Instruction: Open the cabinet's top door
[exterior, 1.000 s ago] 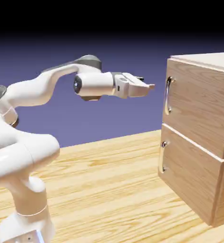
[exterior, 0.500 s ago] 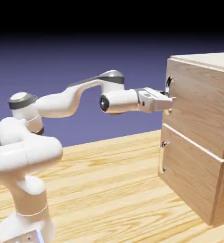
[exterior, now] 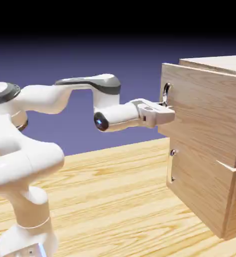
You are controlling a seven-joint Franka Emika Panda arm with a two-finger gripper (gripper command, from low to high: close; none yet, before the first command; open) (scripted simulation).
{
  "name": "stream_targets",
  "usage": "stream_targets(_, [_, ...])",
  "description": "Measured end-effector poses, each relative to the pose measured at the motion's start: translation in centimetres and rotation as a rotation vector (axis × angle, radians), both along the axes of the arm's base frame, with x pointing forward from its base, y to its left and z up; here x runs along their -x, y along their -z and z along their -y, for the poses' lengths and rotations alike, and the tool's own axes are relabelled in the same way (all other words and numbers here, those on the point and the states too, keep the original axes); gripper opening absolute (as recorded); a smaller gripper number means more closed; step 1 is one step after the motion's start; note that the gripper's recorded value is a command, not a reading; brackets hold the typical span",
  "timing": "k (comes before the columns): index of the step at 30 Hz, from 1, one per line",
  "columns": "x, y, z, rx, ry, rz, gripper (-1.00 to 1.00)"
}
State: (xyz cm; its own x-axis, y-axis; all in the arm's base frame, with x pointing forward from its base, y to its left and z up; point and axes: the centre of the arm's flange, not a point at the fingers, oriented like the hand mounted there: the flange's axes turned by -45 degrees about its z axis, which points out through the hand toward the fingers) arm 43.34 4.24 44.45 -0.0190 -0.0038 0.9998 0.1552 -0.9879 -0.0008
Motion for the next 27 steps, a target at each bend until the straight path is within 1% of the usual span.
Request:
stream_targets(16, [-0.8, -1.1, -1.0, -0.001, 0.032, -0.020, -1.00])
stream_targets(27, [5.2, -1.2, 4.0, 0.009, -0.205, -0.020, -1.00])
